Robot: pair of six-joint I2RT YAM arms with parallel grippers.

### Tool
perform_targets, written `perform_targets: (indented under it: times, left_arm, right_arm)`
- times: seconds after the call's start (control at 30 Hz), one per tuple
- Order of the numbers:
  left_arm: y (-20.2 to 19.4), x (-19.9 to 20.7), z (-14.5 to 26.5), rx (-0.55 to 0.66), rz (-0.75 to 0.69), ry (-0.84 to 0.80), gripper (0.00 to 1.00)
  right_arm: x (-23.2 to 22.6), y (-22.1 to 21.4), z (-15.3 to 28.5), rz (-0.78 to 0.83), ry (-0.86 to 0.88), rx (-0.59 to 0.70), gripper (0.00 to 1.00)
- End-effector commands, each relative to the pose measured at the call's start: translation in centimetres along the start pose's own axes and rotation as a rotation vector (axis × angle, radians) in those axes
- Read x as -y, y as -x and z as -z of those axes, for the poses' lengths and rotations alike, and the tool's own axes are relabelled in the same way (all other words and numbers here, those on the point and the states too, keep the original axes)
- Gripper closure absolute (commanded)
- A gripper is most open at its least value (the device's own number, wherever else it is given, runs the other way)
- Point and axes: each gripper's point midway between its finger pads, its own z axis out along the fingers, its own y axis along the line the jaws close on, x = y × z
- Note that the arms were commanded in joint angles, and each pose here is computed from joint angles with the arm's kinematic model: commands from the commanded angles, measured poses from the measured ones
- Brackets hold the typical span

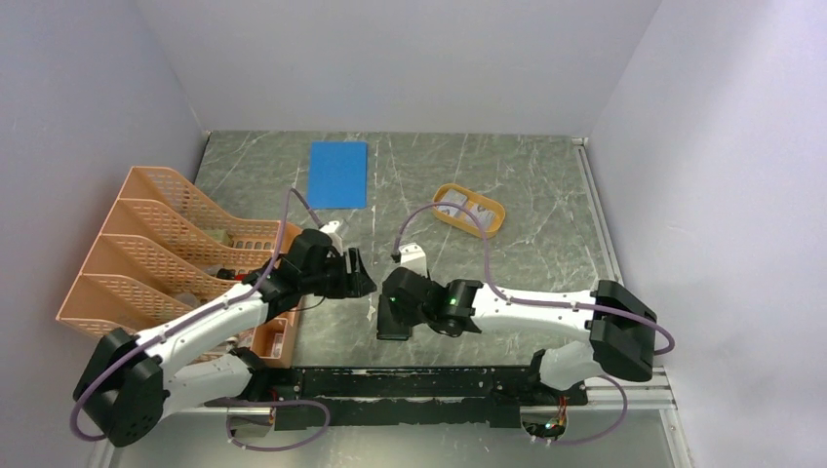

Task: Put the credit cards into the card holder
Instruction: Open the card holder at the center of the board.

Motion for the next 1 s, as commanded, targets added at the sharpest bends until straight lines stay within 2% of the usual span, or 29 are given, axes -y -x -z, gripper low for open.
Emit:
perform_targets:
  times: [0.0,0.27,0.53,0.97]
  left_arm:
    - [-2.1,2.1,-1.5,-0.095,0.081,-0.135,0.34]
    - [-4.4,1.0,-2.9,-0.17,0.079,-0.128,0.33]
    - [-5.7,1.3,-3.6,-0.209,0.062,-0.136,0.31]
    - [-8.1,1.0,-5.7,-0.304,0.015,-0.11,0.31]
  right_arm:
    - [1.0,-0.8,-0.5,-0.013,-0.062,0.006,0.45]
    - [0.8,-2.5,-2.1,-0.046,-0.043,-0.023,0.51]
    - [3.3,-5.4,-2.8,-0.068,-0.09,-0.073,0.57]
    - [6.7,-8.9,-3.2,-0.105,-0.149,-0.131,0.6]
